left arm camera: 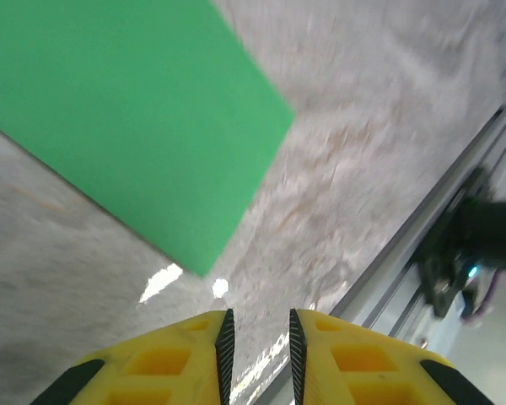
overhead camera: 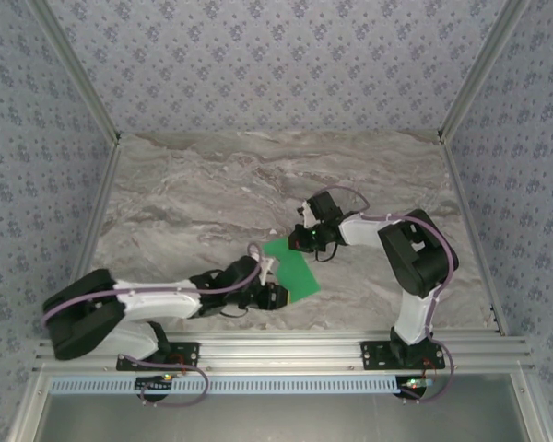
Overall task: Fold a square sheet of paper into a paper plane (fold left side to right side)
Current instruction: Rotate the square sheet of paper at the center of the table, then hold the square sheet of paper at the center of the table.
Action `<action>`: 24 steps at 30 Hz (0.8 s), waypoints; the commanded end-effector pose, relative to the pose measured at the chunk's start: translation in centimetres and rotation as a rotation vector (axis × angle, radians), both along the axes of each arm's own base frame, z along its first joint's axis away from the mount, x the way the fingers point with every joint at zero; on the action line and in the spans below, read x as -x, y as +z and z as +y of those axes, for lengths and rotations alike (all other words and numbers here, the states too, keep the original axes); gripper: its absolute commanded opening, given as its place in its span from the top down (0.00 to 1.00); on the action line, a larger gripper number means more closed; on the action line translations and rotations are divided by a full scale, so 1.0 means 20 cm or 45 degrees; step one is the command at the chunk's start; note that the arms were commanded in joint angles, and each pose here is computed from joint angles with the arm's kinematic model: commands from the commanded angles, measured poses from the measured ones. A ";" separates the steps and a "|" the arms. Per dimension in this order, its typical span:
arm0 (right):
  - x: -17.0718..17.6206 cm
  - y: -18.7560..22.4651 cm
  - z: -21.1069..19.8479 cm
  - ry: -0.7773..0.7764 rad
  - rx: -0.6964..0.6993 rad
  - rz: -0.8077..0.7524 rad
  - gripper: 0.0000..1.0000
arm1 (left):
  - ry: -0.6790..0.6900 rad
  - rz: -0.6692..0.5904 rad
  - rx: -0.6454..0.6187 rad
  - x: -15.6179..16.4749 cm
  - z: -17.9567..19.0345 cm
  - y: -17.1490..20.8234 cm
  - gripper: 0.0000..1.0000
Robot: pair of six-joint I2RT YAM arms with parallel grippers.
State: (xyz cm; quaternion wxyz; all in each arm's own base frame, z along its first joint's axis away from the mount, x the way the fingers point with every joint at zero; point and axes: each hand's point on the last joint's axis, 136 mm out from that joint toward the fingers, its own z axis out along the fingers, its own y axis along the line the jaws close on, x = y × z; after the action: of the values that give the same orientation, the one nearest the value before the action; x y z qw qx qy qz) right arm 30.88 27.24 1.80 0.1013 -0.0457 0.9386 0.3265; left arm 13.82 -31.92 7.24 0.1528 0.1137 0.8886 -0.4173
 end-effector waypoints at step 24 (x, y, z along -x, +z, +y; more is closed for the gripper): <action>0.02 0.21 -0.12 -0.040 -0.080 -0.177 0.93 | -0.051 -0.012 0.168 -0.38 -0.10 0.21 0.70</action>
State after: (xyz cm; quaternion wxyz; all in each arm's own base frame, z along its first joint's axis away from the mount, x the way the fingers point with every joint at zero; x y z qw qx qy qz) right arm 30.14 24.23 5.10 0.1641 -0.0248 0.9224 0.3487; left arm 21.33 -31.39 9.94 0.1463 0.0833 0.8752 -0.4535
